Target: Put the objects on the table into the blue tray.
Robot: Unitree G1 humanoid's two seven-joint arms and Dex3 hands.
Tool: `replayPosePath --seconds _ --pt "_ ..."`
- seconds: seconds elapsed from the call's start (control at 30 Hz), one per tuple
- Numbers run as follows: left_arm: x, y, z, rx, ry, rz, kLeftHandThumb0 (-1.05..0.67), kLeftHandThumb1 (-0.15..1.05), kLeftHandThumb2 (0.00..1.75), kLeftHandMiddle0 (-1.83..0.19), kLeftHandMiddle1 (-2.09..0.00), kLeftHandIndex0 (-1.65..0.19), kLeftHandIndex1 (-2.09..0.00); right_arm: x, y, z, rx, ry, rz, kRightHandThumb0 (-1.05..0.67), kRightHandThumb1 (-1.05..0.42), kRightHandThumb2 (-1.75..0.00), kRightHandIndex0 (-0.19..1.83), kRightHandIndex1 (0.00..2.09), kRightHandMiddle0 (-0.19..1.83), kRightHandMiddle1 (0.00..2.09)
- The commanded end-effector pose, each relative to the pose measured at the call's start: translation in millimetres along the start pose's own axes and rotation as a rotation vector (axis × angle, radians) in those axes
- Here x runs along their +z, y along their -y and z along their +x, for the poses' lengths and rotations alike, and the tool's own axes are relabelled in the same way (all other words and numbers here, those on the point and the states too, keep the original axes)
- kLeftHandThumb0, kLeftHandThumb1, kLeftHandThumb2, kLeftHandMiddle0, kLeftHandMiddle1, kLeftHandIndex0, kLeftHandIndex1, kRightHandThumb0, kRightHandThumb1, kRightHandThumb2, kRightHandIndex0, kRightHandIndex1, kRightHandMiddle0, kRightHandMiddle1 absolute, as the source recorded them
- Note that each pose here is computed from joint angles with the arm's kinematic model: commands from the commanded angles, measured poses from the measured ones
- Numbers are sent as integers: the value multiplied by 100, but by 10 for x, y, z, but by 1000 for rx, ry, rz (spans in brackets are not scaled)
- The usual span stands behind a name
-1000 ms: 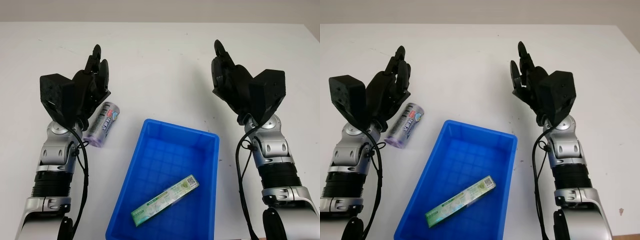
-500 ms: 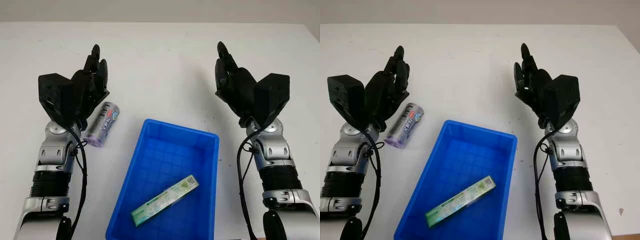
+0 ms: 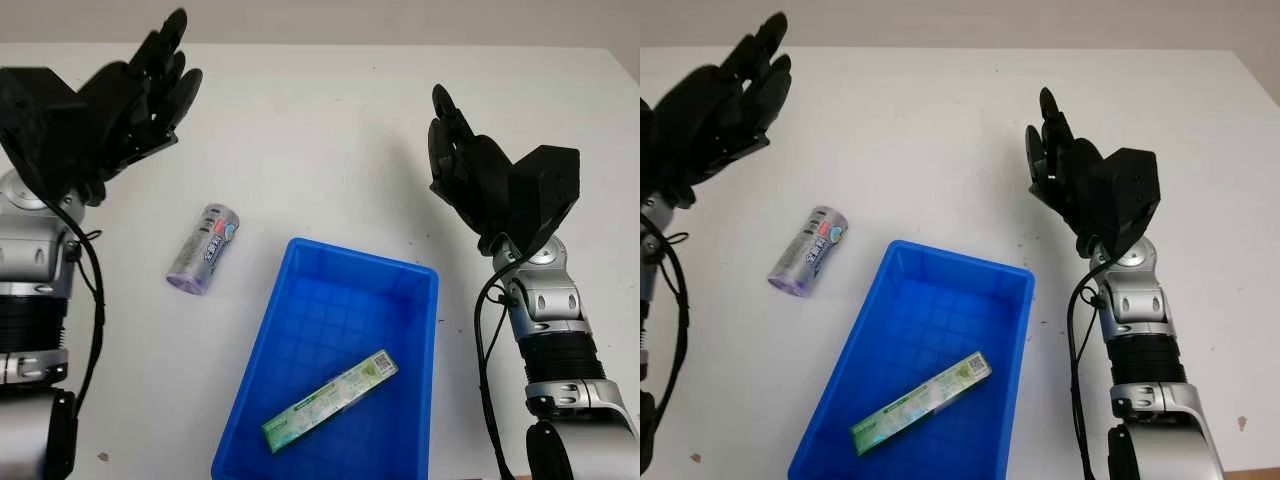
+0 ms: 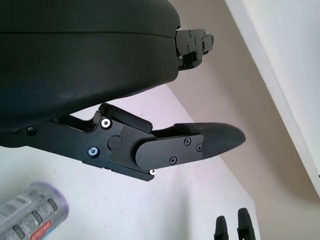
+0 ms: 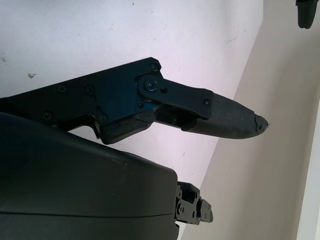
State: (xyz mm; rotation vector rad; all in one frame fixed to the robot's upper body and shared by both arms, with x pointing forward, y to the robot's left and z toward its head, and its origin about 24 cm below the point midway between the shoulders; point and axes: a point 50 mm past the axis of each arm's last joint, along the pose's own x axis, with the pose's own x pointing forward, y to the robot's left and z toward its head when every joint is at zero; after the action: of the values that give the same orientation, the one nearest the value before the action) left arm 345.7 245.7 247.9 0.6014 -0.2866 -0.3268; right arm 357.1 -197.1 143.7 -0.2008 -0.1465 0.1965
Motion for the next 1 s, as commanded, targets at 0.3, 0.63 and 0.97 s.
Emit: replayPosePath --seconds 0.3,0.63,0.97 --pt "463 -287 -99 -318 -110 447 -43 82 2 15 -4 13 -5 -21 20 -9 4 -9 2 -82 -105 -69 -19 0 -19 0" --pt "657 -129 -147 -428 13 997 -25 75 5 4 -9 1 -10 -43 -15 19 4 -17 -2 -81 -105 -67 -19 0 -19 0" --pt "763 76 -254 -483 359 1438 -12 91 8 -10 -7 -12 -10 -72 -26 26 -2 -22 7 -80 -105 -67 -19 0 -19 0"
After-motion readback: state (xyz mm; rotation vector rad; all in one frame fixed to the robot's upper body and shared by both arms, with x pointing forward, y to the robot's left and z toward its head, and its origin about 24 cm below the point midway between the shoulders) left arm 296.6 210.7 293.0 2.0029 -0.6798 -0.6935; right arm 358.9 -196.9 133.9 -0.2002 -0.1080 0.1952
